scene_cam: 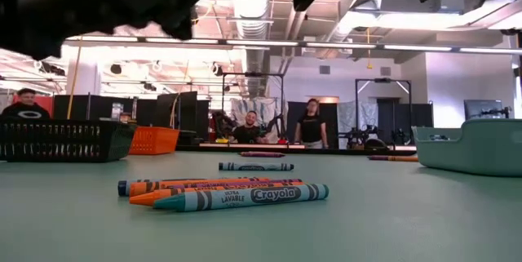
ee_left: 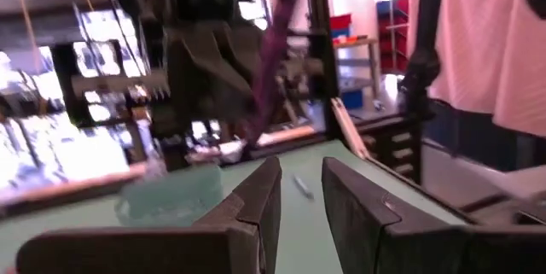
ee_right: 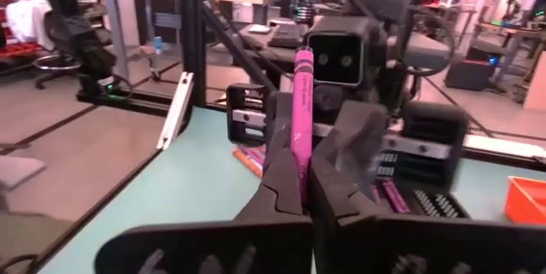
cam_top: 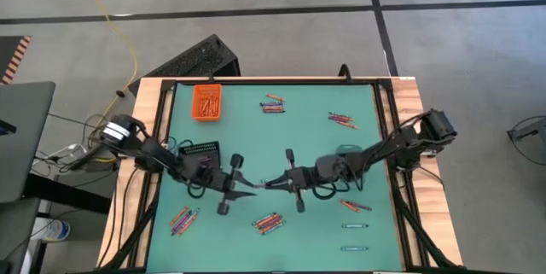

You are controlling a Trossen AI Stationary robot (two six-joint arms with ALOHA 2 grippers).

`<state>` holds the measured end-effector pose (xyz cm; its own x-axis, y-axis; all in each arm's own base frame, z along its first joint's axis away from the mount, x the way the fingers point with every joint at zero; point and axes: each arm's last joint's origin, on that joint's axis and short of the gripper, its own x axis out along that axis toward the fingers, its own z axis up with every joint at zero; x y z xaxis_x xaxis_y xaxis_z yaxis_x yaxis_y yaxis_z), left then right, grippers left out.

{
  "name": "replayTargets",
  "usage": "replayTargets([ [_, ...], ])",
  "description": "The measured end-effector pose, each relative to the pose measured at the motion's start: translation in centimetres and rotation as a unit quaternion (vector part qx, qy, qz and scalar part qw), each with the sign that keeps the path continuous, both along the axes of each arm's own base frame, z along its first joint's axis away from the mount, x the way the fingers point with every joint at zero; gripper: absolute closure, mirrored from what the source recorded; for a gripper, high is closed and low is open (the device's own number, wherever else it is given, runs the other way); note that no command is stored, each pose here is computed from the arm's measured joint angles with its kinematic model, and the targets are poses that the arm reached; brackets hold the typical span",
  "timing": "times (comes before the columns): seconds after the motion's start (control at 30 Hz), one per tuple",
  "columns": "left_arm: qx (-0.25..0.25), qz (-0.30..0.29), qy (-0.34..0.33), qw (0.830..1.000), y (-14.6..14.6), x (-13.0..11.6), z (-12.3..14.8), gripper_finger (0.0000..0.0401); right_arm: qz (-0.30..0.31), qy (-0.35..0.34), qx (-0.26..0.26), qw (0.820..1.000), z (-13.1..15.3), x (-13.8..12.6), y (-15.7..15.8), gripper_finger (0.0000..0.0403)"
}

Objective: Sort crayons
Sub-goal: Put the violet crayon into the black bin

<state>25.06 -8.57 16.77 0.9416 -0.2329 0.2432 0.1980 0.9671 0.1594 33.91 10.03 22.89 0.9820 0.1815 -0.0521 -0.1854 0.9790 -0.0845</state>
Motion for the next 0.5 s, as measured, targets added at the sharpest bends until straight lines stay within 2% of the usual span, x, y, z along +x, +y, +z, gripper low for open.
replayTargets([
  [0.2,0.035,0.047,-0.037,0.998,-0.5,1.9,1.5,0.0323,0.015,0.004,-0.001,1.000,0.0,0.0,0.1,0.0401],
  [0.33,0.058,0.070,-0.033,0.995,-0.3,1.7,1.8,0.0323,0.018,0.010,-0.006,1.000,-0.2,0.0,0.1,0.0401],
  [0.5,0.055,0.064,-0.035,0.996,-0.4,1.4,1.8,0.0323,0.017,0.014,-0.008,1.000,-0.3,0.0,0.0,0.0401],
])
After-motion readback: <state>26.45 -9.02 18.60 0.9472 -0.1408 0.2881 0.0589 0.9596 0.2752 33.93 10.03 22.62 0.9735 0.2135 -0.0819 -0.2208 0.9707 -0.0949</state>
